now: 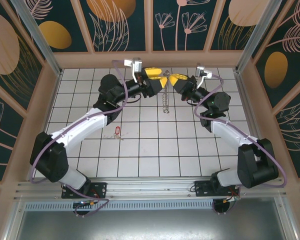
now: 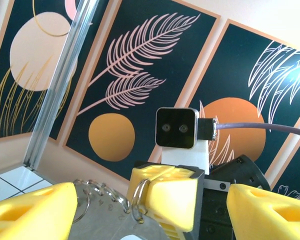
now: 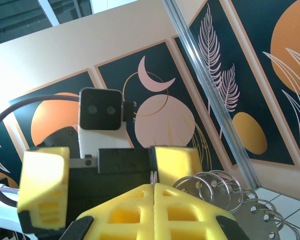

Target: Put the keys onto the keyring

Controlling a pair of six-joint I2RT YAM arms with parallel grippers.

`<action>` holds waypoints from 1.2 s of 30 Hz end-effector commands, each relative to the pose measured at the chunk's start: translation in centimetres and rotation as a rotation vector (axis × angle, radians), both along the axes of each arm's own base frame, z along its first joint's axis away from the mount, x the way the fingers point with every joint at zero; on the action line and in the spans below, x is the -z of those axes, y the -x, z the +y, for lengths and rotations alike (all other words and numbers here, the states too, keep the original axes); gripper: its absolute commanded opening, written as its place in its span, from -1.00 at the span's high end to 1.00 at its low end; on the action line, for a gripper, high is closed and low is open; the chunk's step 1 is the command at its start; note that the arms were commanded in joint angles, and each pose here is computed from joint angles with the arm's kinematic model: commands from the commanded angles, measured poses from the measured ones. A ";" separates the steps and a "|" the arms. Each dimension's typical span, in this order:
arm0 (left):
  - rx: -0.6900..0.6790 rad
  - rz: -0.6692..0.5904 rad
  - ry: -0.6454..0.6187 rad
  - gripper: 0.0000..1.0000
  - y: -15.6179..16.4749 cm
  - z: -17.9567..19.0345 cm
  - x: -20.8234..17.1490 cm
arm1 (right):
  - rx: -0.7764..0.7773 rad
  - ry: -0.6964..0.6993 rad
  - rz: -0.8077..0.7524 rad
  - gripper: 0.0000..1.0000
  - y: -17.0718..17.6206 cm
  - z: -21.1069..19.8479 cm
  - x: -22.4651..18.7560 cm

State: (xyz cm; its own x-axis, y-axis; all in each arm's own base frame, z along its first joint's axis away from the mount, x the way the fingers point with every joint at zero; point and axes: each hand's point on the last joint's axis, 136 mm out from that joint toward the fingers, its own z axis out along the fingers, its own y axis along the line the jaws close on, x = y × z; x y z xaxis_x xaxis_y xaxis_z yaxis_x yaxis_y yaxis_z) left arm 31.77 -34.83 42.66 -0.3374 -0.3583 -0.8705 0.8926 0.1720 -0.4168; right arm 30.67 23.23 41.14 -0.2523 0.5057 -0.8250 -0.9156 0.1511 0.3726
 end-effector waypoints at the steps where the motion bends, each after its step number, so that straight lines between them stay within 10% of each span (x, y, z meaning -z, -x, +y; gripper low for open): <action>1: -0.026 -0.086 0.001 -0.52 0.7 0.9 -2.9 | 0.005 -0.010 -0.082 1.00 1.5 -0.4 -1.6; 9: 0.027 -0.090 -0.050 -0.10 1.0 0.0 -2.2 | 0.000 -0.006 -0.084 1.00 1.5 -0.3 -1.7; 36: 0.046 -0.037 -0.040 -0.03 -0.1 0.4 -0.1 | 0.016 0.008 -0.066 1.00 1.4 -0.5 -1.4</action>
State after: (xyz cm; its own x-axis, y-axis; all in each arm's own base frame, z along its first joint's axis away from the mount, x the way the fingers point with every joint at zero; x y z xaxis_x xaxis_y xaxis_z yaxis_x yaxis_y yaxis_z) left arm 32.38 -34.93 41.84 -0.3406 -0.2837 -0.8964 0.8993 0.1798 -0.3986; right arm 30.87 23.39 40.55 -0.2737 0.4844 -0.8309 -0.9045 0.1642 0.3936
